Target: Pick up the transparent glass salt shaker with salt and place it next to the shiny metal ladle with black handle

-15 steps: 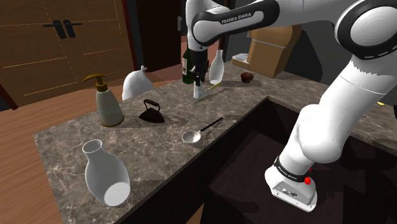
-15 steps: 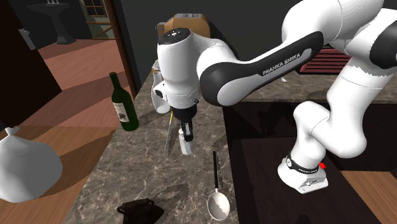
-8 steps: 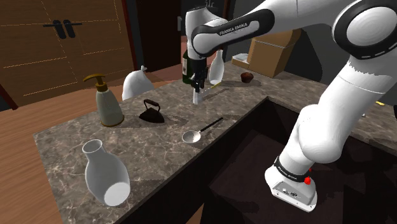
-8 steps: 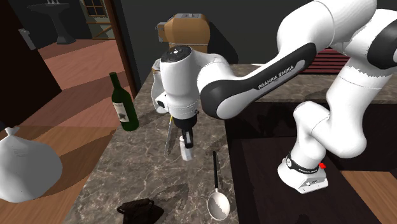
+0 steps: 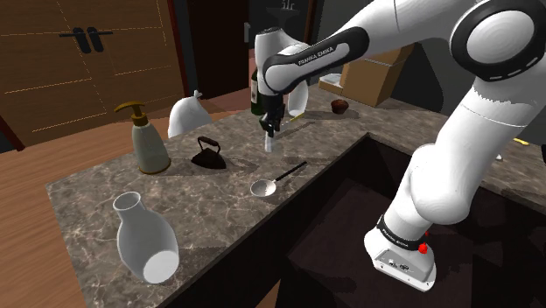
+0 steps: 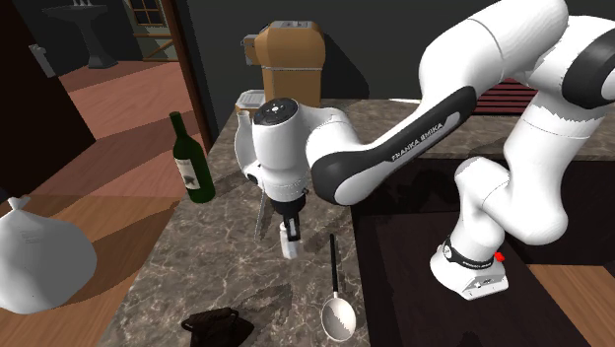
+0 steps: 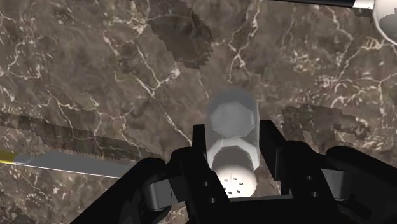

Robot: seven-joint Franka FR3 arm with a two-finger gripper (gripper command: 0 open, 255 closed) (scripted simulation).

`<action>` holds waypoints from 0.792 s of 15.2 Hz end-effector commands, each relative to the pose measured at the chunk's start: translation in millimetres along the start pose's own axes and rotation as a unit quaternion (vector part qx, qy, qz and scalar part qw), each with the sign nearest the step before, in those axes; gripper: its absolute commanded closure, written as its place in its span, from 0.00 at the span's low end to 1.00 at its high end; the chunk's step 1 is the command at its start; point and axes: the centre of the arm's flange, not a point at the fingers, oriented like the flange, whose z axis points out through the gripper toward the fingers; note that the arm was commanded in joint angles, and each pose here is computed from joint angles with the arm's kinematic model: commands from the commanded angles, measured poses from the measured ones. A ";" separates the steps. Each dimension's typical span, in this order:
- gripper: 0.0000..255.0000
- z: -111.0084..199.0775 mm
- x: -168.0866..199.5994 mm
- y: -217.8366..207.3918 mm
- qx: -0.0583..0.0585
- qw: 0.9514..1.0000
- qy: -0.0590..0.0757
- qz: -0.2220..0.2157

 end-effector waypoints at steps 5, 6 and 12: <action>1.00 31.5 2.5 -3.4 0.000 1.000 0.000 0.000; 1.00 36.7 2.8 -4.0 0.000 1.000 0.000 0.000; 1.00 43.4 3.1 -4.8 0.000 1.000 0.000 0.000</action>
